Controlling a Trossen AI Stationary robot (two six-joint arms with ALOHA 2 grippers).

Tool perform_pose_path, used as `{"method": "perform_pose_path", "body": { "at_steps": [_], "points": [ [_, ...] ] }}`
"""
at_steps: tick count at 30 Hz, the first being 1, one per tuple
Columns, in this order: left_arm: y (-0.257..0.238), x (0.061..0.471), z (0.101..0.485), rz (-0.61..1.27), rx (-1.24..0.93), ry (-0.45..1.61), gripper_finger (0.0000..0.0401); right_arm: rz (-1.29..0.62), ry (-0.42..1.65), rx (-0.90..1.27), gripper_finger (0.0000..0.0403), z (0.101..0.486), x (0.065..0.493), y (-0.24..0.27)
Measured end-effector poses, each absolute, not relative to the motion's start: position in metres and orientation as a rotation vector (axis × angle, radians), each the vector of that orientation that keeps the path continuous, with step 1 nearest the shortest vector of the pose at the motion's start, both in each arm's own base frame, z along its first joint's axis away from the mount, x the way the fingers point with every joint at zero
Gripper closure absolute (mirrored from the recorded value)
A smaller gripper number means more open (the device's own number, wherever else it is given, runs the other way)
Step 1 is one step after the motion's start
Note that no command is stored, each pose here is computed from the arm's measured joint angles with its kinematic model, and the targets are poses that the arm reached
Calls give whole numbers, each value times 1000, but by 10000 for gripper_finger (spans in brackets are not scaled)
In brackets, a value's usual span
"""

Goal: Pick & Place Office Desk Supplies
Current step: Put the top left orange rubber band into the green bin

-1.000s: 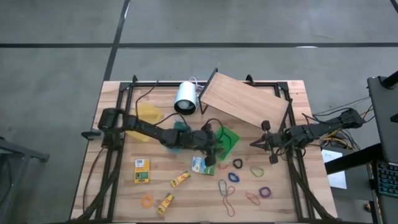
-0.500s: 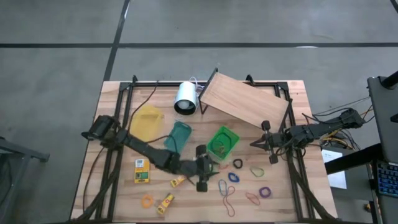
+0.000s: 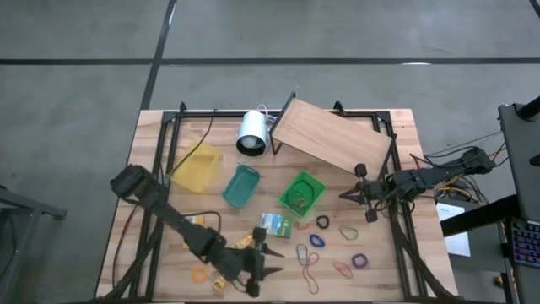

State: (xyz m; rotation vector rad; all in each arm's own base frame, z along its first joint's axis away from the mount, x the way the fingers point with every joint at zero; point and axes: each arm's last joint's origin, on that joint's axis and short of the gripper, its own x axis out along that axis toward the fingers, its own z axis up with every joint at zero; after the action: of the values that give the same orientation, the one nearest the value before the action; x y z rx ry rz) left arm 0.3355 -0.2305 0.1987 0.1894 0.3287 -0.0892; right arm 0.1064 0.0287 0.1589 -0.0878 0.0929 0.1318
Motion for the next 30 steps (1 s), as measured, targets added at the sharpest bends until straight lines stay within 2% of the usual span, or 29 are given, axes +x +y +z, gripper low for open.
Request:
{"method": "perform_pose_path", "body": {
  "at_steps": [7,13,21,30],
  "points": [
    [-211,306,229,-181,177,292,238,132,94,-88,394,159,106,29],
    [-179,272,236,-228,221,155,238,132,94,-88,394,159,106,29],
    [-111,229,226,-207,166,53,238,132,93,-88,394,159,106,29],
    [-18,224,216,-156,122,45,238,132,93,-88,394,159,106,29]
  ]
}}
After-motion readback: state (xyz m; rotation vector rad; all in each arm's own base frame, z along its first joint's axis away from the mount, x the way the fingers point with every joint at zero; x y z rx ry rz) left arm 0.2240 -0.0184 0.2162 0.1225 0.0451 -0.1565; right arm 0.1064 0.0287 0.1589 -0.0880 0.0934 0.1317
